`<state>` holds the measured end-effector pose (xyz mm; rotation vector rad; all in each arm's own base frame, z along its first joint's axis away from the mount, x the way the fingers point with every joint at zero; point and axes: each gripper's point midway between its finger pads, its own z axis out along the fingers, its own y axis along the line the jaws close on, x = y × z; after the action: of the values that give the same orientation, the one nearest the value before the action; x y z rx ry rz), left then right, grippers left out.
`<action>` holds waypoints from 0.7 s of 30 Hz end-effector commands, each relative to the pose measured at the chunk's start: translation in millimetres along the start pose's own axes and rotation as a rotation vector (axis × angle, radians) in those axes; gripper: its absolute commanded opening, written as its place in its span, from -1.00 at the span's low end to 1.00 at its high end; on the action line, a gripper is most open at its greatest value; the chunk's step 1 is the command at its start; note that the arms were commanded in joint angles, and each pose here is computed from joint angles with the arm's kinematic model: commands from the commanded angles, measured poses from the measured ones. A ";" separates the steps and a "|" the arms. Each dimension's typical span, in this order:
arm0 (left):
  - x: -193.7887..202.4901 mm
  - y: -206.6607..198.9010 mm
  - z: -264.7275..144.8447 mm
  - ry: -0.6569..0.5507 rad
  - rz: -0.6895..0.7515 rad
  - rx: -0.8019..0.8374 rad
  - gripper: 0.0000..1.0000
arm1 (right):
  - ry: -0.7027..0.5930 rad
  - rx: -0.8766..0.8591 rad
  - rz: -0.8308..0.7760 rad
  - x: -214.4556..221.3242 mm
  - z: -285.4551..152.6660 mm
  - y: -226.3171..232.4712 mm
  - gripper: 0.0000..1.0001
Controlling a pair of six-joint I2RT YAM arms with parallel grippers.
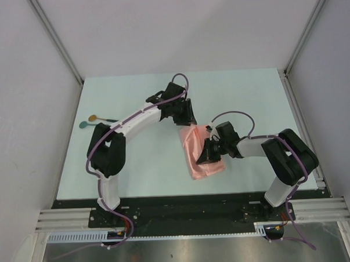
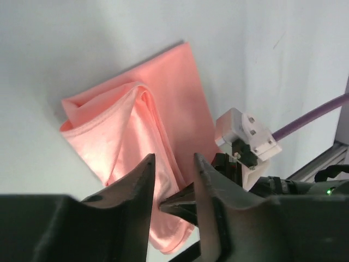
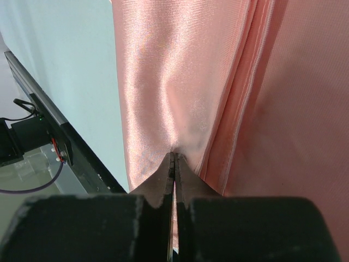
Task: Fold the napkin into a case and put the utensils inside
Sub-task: Smooth out the 2/3-rectangle-folded napkin at the center of the board.
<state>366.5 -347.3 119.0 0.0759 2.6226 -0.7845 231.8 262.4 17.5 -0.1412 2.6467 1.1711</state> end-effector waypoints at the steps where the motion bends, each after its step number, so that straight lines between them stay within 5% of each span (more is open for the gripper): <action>1: 5.4 26.6 -3.8 0.028 -0.041 0.009 -0.49 | -0.015 0.061 0.005 0.1 1.4 -18.3 -1.00; 7: 3.3 48.1 13.0 0.044 -0.077 -0.003 -0.86 | -0.013 0.060 0.005 0.6 1.4 -18.3 -1.00; 21: 11.2 40.4 53.7 0.101 -0.099 0.046 -0.92 | -0.022 0.053 0.008 -1.5 0.7 -15.1 -1.00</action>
<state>372.1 -321.5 38.4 -0.0235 2.7739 -0.7987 232.1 262.0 17.6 -0.1346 2.6477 1.1740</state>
